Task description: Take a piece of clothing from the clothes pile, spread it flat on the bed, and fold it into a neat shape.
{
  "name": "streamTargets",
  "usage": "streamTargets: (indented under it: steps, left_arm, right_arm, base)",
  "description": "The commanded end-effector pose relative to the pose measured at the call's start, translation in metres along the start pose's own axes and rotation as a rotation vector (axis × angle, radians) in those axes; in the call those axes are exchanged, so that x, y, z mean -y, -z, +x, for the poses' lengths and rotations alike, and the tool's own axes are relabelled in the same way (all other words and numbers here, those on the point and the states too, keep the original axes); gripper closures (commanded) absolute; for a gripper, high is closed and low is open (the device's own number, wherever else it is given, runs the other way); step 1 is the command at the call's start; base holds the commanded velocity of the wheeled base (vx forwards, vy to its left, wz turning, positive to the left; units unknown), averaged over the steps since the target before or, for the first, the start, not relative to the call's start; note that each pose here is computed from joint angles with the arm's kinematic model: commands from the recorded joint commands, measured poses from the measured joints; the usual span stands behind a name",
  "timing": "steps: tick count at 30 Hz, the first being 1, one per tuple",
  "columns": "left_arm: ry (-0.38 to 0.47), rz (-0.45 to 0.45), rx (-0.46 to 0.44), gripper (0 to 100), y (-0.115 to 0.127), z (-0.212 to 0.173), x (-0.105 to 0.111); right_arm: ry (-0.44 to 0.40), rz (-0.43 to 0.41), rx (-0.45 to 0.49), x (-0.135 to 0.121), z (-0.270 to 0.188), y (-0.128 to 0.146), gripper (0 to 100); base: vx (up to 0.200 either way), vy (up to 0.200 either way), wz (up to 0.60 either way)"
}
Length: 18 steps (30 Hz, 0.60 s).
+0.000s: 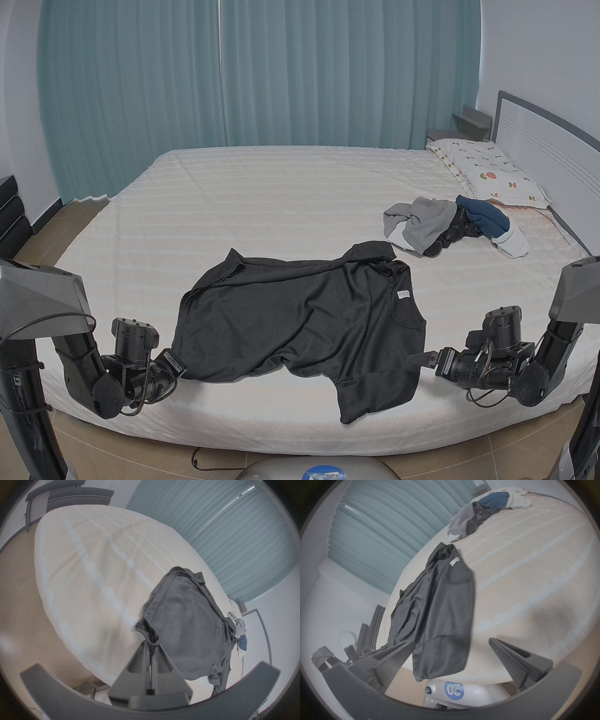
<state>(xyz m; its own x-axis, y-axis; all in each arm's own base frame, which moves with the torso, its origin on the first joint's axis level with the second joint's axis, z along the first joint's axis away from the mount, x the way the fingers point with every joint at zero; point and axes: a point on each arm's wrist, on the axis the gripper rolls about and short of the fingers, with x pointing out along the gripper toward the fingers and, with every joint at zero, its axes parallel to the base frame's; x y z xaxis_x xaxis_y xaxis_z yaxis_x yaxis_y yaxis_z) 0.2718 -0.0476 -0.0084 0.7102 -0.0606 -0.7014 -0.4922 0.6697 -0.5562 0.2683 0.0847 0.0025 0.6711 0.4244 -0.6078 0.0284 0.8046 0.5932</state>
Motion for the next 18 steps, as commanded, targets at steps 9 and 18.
streamTargets:
  steps: [9, 18]
  left_arm:
    - [0.043, -0.048, 0.088, 100, -0.025, -0.03, -0.003]
    - [0.036, -0.055, 0.097, 100, -0.029, -0.028, -0.006]
  right_arm:
    - [0.064, -0.031, 0.076, 0.0, 0.063, -0.001, 0]
    - [0.026, -0.03, 0.164, -0.007, 0.079, -0.032, 100]
  base:
    - [0.0, 0.0, 0.0]
    - [0.0, 0.0, 0.0]
